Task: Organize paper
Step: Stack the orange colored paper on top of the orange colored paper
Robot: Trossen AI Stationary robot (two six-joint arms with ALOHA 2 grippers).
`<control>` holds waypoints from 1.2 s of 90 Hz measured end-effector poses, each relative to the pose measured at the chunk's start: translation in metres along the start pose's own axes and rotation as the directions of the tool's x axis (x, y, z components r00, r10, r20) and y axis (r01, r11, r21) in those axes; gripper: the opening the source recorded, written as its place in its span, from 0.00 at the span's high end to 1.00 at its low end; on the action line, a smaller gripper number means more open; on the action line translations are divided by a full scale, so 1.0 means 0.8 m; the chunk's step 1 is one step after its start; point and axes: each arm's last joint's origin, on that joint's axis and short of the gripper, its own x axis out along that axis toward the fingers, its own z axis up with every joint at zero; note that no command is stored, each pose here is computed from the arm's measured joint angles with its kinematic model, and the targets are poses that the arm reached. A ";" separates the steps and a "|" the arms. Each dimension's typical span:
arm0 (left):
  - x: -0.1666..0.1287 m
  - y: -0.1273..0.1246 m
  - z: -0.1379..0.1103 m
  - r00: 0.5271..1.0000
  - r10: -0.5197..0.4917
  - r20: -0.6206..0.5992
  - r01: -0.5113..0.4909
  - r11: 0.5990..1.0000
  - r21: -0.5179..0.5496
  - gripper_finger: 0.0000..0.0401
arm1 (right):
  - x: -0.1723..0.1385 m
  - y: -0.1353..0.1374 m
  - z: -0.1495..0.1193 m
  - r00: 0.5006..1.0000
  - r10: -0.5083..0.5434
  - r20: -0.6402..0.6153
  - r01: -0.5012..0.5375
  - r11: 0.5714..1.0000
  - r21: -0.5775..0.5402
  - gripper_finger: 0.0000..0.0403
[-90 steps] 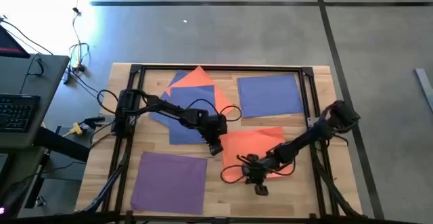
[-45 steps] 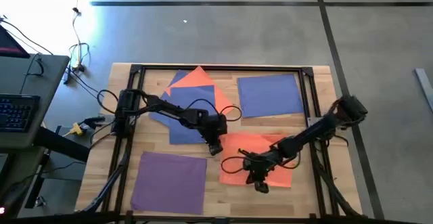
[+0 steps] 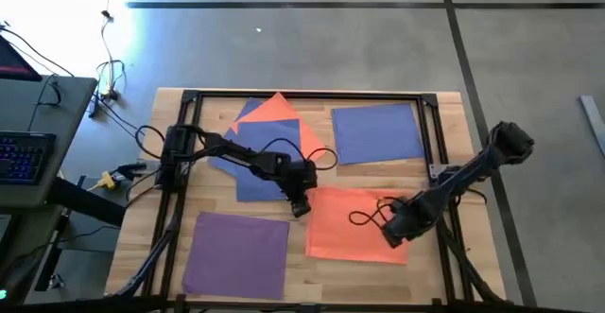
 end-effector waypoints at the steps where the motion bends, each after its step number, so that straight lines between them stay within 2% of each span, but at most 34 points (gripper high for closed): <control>1: 0.000 0.000 0.000 1.000 0.000 0.000 0.000 1.000 0.000 1.00 | 0.002 -0.001 0.000 1.000 -0.003 0.000 0.003 1.000 0.008 1.00; 22: 0.000 0.000 0.000 1.000 0.003 0.004 -0.003 1.000 0.000 1.00 | 0.039 -0.013 0.011 0.999 0.041 0.006 -0.042 0.992 0.119 1.00; 34: 0.000 0.000 0.000 1.000 0.004 0.005 -0.004 1.000 -0.002 1.00 | 0.046 -0.013 0.014 0.997 0.078 0.001 -0.077 0.986 0.150 1.00; 108: 0.000 0.000 0.001 1.000 0.009 0.014 -0.009 1.000 -0.009 1.00 | 0.040 -0.003 0.012 0.988 0.141 0.058 -0.147 0.983 0.111 1.00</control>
